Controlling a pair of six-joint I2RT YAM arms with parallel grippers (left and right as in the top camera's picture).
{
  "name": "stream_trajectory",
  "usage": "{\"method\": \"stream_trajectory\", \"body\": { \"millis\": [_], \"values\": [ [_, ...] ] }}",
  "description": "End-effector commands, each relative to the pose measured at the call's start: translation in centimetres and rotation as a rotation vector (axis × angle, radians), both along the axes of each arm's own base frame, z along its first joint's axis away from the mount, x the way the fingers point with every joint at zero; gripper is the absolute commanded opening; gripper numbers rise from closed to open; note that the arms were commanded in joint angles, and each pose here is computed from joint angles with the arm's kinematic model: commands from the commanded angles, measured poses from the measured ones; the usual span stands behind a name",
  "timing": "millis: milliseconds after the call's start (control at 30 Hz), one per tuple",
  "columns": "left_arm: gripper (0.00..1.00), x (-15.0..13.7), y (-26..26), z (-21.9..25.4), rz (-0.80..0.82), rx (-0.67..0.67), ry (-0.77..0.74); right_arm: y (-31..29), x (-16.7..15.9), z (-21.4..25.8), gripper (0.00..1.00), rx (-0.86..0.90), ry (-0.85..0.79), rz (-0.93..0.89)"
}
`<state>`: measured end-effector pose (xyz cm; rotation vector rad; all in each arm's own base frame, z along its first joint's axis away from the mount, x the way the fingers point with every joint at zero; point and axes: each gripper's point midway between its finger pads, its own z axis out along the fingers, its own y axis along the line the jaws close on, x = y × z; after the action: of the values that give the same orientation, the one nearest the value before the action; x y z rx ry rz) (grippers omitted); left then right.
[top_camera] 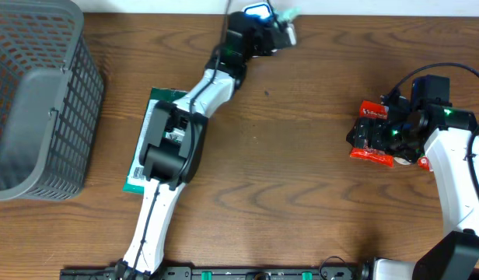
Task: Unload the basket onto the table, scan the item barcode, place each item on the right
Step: 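Hold the wipe pack against the scanner window with the left gripper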
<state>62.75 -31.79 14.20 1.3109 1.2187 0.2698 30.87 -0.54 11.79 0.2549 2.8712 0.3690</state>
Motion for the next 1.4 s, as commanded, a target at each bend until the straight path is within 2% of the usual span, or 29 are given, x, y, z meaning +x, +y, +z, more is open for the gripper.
{"method": "stream_trajectory", "body": {
  "millis": [0,167,567,733,967,1033,1200,1367],
  "values": [
    [0.07,0.0,-0.6,1.0,-0.002,0.13,-0.116,-0.3,0.0,0.7,0.99,-0.004,-0.021,-0.014],
    [0.07,0.0,-0.7,1.1,-0.028,0.226,-0.189,-0.3,0.0,0.7,0.99,-0.004,-0.021,-0.014],
    [0.07,1.1,1.9,-0.8,-0.003,0.242,-0.144,-0.3,0.0,0.7,0.99,-0.005,-0.021,-0.014],
    [0.07,0.9,1.5,-2.6,-0.034,0.232,-0.112,-0.3,0.0,0.7,0.99,-0.004,-0.021,-0.014],
    [0.07,0.8,1.2,-2.4,-0.042,0.223,-0.12,-0.3,0.0,0.7,0.99,-0.004,-0.021,-0.014],
    [0.07,1.2,1.4,-1.5,-0.021,0.169,-0.129,-0.3,0.0,0.7,0.99,-0.005,-0.02,-0.014],
    [0.07,1.7,1.7,4.0,0.049,-0.138,-0.114,-0.3,0.0,0.7,0.99,-0.005,-0.021,-0.014],
    [0.07,1.1,2.3,9.7,0.108,-0.352,-0.048,-0.3,0.0,0.7,0.99,-0.005,-0.021,-0.014]
  ]
}}
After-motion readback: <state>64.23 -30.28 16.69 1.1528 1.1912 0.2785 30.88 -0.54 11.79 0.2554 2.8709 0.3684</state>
